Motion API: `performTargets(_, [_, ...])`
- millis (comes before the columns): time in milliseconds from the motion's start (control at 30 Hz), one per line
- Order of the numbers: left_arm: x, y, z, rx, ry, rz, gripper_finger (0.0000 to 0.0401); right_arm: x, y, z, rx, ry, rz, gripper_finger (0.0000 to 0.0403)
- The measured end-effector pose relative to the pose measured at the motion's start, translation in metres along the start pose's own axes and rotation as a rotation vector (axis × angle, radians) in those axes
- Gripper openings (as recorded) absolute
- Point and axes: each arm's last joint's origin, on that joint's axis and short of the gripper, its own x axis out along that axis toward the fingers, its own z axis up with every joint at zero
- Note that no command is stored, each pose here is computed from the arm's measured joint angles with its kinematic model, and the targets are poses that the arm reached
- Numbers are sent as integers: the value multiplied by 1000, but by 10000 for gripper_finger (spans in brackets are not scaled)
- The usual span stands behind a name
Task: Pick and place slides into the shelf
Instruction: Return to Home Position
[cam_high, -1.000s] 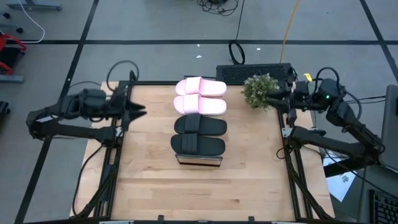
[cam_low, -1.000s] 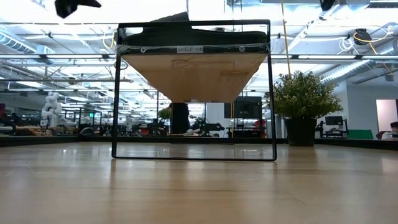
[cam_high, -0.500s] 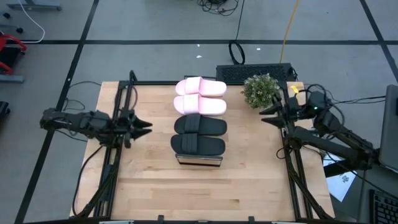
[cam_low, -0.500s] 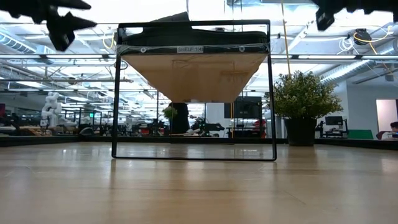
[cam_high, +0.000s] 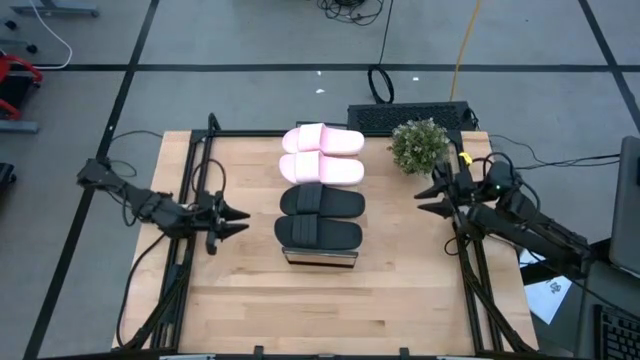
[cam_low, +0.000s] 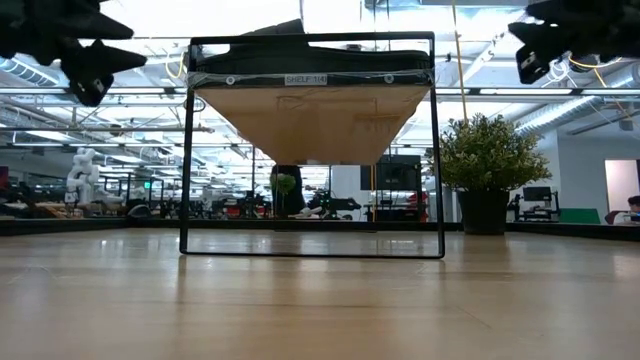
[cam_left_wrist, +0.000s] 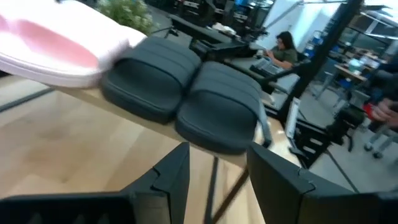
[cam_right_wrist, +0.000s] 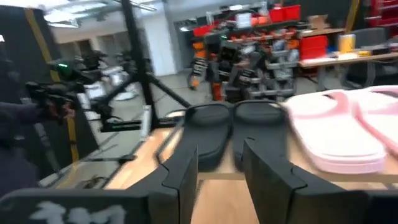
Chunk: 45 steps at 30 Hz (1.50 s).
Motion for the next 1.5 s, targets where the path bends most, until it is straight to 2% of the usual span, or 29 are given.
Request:
performTargets(233, [-4, -9, -28, 67, 31, -137, 154, -12, 11, -11, -17, -73, 43, 116])
performTargets(367, [-8, -11, -43, 95, 46, -165, 154, -9, 7, -17, 28, -41, 57, 116])
performTargets(433, [-10, -11, -48, 81, 48, -155, 154, -8, 4, -23, 29, -34, 36, 116])
performTargets(567, [-14, -10, -58, 88, 39, -110, 154, -5, -5, -37, 17, -33, -77, 116])
performTargets(667, [-16, -7, -66, 102, 2, -40, 154, -2, -12, -52, 12, -21, -126, 116])
performTargets(767, [-17, -3, -72, 98, -39, 18, 154, 2, -19, -64, -20, -83, -126, 116])
performTargets(867, [-19, -3, -75, 86, -53, 40, 154, 1, -18, -59, -20, -157, -138, 116])
performTargets(967, [-19, -3, -76, 105, -49, 42, 154, 2, -23, -68, 46, -83, -210, 116])
performTargets(1167, [-19, 2, -82, 169, -36, 116, 154, 2, -23, -69, 9, -73, -223, 116])
performTargets(1267, [-19, 4, -85, 191, -38, 163, 154, 1, -26, -69, 4, -85, -309, 116])
performTargets(1500, [-16, 5, -93, 210, -11, 191, 154, 3, -31, -74, -17, -36, -383, 116])
